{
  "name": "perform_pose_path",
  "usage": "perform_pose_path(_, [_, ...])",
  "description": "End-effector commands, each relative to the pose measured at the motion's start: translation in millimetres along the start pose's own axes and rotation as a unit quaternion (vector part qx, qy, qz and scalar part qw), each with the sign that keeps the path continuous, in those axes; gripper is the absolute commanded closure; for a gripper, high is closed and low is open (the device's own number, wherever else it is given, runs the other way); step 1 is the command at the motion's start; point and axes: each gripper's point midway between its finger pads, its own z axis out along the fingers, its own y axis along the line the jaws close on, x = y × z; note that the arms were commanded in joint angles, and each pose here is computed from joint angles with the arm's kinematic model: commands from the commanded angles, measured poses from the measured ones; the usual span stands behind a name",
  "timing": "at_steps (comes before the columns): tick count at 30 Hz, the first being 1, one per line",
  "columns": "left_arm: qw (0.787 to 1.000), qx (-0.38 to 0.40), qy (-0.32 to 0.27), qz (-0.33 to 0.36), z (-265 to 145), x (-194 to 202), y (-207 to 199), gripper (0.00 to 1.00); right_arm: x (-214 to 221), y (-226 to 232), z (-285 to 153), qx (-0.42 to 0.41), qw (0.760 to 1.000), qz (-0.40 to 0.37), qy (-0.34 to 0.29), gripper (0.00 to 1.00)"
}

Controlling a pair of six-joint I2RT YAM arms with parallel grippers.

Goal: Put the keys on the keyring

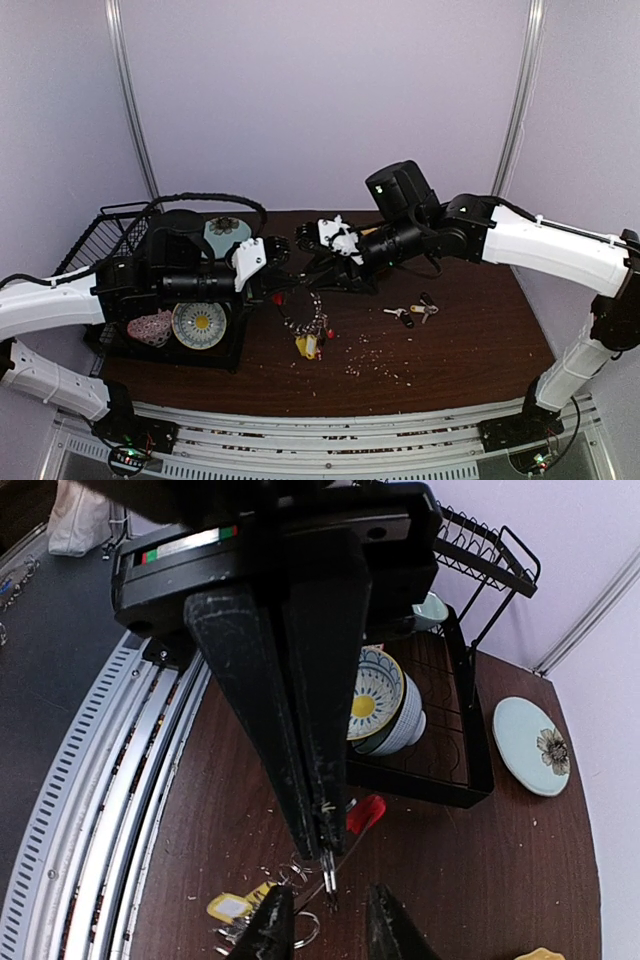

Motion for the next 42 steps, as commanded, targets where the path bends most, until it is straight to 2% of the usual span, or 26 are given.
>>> perform_pose_path(1, [0.999, -0.016, -0.031, 0.016, -1.8, -21.2, 9.5, 1.0, -15.2, -7.0, -8.1, 0.013, 1.0, -0.013, -0.014, 0.76])
perform_pose_path(6, [0.999, -0.015, -0.028, 0.018, -0.5, -20.7, 9.5, 1.0, -16.0, -8.1, -6.3, 0.02, 1.0, -0.016, -0.013, 0.76])
perform_pose_path(8, [0.999, -0.013, -0.029, 0.018, -0.2, -21.0, 9.0, 1.0, -16.9, -9.2, -4.8, 0.024, 1.0, -0.016, -0.012, 0.8])
perform_pose_path(13, [0.999, -0.006, -0.028, 0.018, 1.2, -19.9, 6.3, 1.0, -19.8, -9.7, -5.1, 0.025, 0.999, -0.015, -0.015, 1.0])
perform_pose_path(18, [0.999, -0.02, -0.035, -0.014, -0.1, -20.0, 11.1, 1.0, -27.5, -17.2, -11.2, 0.042, 0.999, 0.015, -0.019, 1.0])
perform_pose_path(19, [0.999, -0.026, -0.04, -0.024, -2.0, -20.0, 13.3, 0.86, -31.5, -19.1, -14.6, 0.05, 0.998, 0.025, -0.029, 1.0])
perform_pose_path(20, [0.998, -0.024, -0.046, -0.032, -4.1, -20.1, 11.8, 0.66, -35.5, -19.7, -18.4, 0.058, 0.997, 0.038, -0.043, 1.0])
perform_pose_path(21, [0.998, -0.019, -0.054, -0.038, -6.6, -20.5, 8.6, 0.58, -41.3, -21.0, -22.0, 0.066, 0.994, 0.053, -0.065, 1.0])
perform_pose_path(22, [0.997, -0.01, -0.062, -0.042, -9.1, -19.9, 3.7, 0.56, -39.6, -18.3, -22.5, 0.068, 0.992, 0.067, -0.082, 1.0])
perform_pose_path(26, [0.993, -0.034, -0.081, -0.074, -18.4, -11.3, 5.2, 0.59, -60.1, -11.8, -37.0, 0.069, 0.975, 0.108, -0.182, 1.0])
perform_pose_path(29, [0.991, -0.056, -0.085, -0.089, -19.0, -7.0, 11.1, 0.62, -70.4, -3.2, -45.2, 0.051, 0.963, 0.13, -0.229, 1.0])
perform_pose_path(36, [0.988, -0.031, -0.126, -0.085, -9.8, -20.9, 5.0, 0.62, -76.8, 1.8, -52.3, 0.052, 0.944, 0.157, -0.286, 1.0])
perform_pose_path(42, [0.982, -0.01, -0.166, -0.086, -0.8, -30.8, -2.4, 0.69, -79.4, -5.8, -55.9, 0.082, 0.918, 0.19, -0.338, 1.0])
